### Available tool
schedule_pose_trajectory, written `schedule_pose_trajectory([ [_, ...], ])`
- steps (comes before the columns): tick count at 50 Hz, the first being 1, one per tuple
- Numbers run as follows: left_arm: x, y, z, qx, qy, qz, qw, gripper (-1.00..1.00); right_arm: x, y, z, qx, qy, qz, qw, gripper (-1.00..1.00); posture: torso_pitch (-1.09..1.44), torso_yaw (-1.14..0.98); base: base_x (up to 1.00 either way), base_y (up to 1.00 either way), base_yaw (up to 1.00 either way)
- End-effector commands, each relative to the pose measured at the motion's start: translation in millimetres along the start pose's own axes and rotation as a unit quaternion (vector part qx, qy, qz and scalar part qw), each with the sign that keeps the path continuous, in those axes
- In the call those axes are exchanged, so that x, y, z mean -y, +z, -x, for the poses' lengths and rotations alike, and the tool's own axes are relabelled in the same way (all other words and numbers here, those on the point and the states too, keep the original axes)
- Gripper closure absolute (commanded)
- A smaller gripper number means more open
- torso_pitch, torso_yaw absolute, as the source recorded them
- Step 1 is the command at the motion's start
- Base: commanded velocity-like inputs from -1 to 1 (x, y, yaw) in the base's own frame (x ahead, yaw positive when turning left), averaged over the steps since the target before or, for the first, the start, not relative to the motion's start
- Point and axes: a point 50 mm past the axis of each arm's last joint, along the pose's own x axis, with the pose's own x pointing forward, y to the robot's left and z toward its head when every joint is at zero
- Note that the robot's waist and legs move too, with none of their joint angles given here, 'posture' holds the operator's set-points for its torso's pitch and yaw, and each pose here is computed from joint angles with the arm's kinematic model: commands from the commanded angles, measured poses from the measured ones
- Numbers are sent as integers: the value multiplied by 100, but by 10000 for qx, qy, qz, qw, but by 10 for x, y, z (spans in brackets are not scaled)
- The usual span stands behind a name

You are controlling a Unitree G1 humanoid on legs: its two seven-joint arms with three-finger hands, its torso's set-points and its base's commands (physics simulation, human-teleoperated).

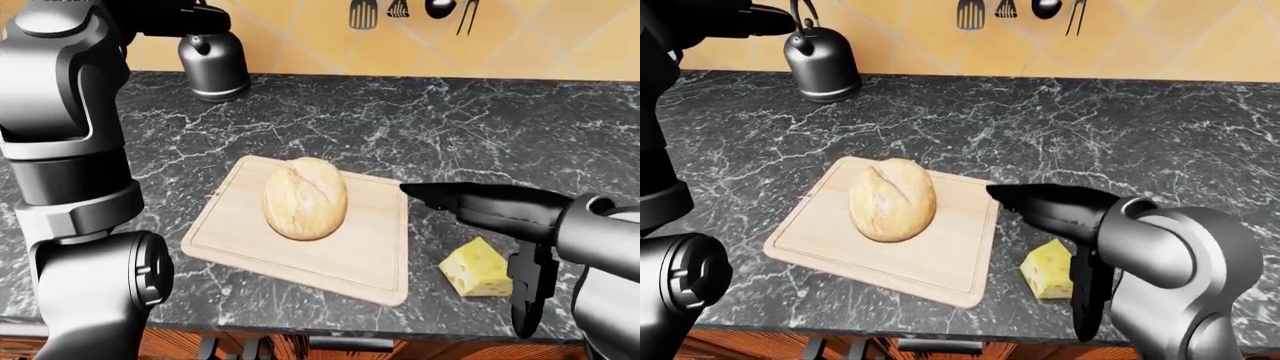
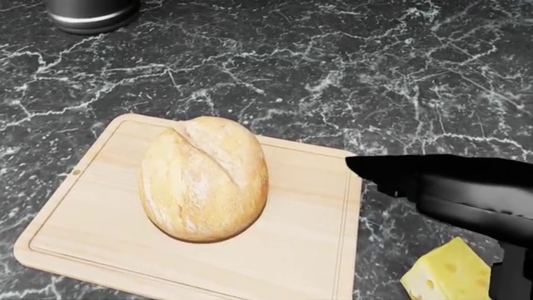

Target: Pick up the wedge of cheese and place it on the slice of bread to prepare a simple cheese on bread dish.

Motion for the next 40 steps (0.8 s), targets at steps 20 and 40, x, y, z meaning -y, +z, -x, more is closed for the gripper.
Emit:
schedule_pose_trajectory([
  [20, -47, 229, 43, 479, 76, 35, 9988, -100, -43, -45, -35, -167, -65, 31, 9998, -100, 0, 0, 0, 0, 0],
  [40, -29, 207, 35, 466, 69, 46, 9989, -100, -106, -67, -66, -192, 9, -4, 9998, -70, 0, 0, 0, 0, 0],
])
